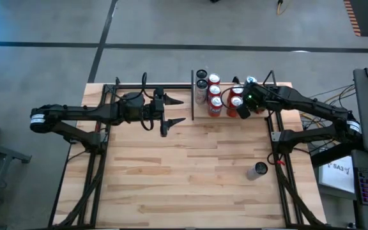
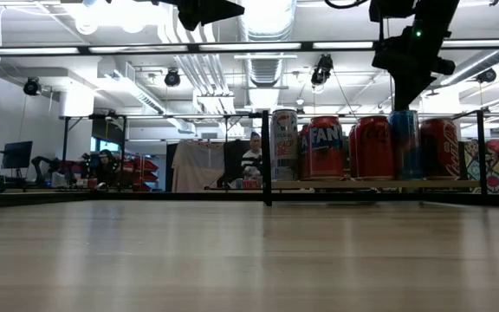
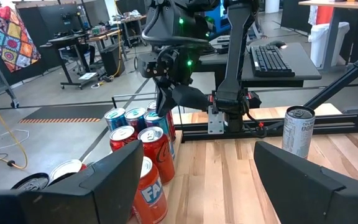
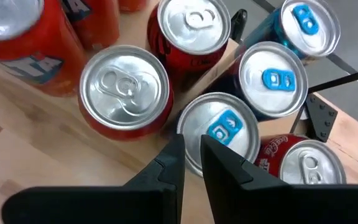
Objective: Place canned beverage on shelf
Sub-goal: Put the blue soda can on the shelf aligned with the other blue soda cans
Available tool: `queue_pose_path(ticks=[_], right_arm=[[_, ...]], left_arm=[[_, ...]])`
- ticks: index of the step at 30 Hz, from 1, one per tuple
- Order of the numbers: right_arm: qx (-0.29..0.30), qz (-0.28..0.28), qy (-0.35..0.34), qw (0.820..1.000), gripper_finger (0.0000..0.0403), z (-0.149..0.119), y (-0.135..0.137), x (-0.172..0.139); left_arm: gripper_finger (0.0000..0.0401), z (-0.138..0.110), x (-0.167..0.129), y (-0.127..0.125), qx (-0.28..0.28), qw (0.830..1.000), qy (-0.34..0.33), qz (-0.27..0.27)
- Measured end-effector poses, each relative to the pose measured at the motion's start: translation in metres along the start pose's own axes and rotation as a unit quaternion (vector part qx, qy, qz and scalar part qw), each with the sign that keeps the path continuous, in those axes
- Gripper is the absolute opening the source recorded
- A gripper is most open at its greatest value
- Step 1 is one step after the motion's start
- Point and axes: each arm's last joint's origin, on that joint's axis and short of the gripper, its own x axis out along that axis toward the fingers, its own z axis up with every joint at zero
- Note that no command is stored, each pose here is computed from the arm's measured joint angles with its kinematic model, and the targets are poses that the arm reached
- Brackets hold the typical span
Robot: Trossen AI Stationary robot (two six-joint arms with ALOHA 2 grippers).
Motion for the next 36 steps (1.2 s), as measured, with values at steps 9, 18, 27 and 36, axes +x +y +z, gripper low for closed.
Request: queue_pose_path(ticks=[9, 18, 27, 36], right_arm=[[0.013, 0.014, -0.038, 0.999, 0.0043, 0.016, -0.004, -0.024], [0.012, -0.025, 0.017, 0.999, 0.0043, 0.007, -0.006, -0.019], [0.008, -0.051, 0.026, 0.998, 0.0043, 0.002, -0.006, -0.010], [0.003, -0.064, 0.031, 0.997, 0.0043, -0.003, -0.005, -0.003]], left_arm=[[0.0292, 0.000, 0.000, 0.000, 0.000, 1.000, 0.000, 0.000], [0.0292, 0.000, 0.000, 0.000, 0.000, 1.000, -0.001, 0.000], [0.0292, 0.000, 0.000, 0.000, 0.000, 1.000, -0.001, 0.000], [0.0292, 0.000, 0.000, 0.000, 0.000, 1.000, -0.001, 0.000]])
